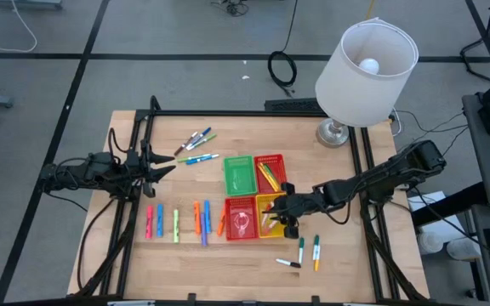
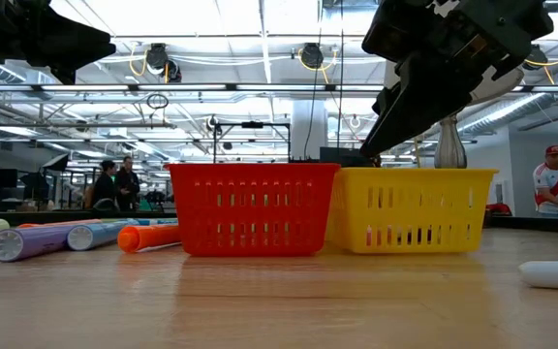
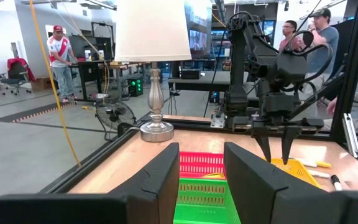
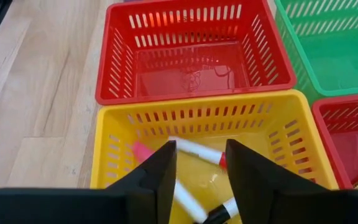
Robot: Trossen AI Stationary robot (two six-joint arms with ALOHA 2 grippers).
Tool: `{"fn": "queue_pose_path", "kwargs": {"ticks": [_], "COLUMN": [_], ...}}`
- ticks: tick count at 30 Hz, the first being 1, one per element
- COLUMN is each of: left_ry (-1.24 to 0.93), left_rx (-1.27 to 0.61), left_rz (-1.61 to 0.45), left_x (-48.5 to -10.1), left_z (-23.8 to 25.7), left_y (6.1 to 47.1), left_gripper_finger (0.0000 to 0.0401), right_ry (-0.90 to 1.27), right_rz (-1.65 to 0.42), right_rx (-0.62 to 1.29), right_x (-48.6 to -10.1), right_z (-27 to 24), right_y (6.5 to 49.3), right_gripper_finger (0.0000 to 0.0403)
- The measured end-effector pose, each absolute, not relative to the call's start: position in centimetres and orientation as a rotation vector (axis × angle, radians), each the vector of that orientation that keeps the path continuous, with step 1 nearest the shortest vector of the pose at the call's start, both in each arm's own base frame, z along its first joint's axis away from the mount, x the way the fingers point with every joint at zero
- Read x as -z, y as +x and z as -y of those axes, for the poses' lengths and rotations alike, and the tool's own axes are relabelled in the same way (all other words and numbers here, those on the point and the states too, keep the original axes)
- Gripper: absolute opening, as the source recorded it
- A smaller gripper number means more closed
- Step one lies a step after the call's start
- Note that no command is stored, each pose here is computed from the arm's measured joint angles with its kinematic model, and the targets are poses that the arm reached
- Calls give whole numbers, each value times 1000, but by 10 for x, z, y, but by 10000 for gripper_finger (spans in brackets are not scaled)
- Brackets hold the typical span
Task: Pick & Place Markers
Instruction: Put the small green highlighter pen into the yellow bin
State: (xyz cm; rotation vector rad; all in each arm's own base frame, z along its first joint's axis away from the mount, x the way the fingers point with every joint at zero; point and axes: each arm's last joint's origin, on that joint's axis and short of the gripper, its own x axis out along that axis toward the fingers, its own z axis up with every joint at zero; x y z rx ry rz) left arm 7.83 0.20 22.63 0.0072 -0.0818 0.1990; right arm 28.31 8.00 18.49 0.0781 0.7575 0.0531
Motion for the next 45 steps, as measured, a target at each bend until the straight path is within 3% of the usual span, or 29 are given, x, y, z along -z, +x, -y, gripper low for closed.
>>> {"fn": "queue_pose_path", "kwargs": {"ticks": [12, 17, 27, 38, 45], "left_ry": [7, 7, 7, 7, 7], "left_rx": [-199, -199, -199, -199, -199], "left_rz": [82, 81, 81, 82, 82], "left_x": [-226, -226, -226, -226, -226], "left_z": [-2, -2, -2, -2, -2], "left_y": [78, 78, 78, 78, 78], "left_gripper_finger": [134, 134, 134, 134, 134], "right_ry": [70, 25, 211, 588, 654], "right_rz": [-773, -983, -1270, -1436, -1487], "right_rx": [-70, -96, 27, 485, 709], "right_x": [-185, -198, -257, -228, -214], "right_z": [-84, -108, -163, -174, -169], "right_y": [280, 264, 247, 248, 248], "right_gripper_finger": [141, 141, 141, 141, 128]}}
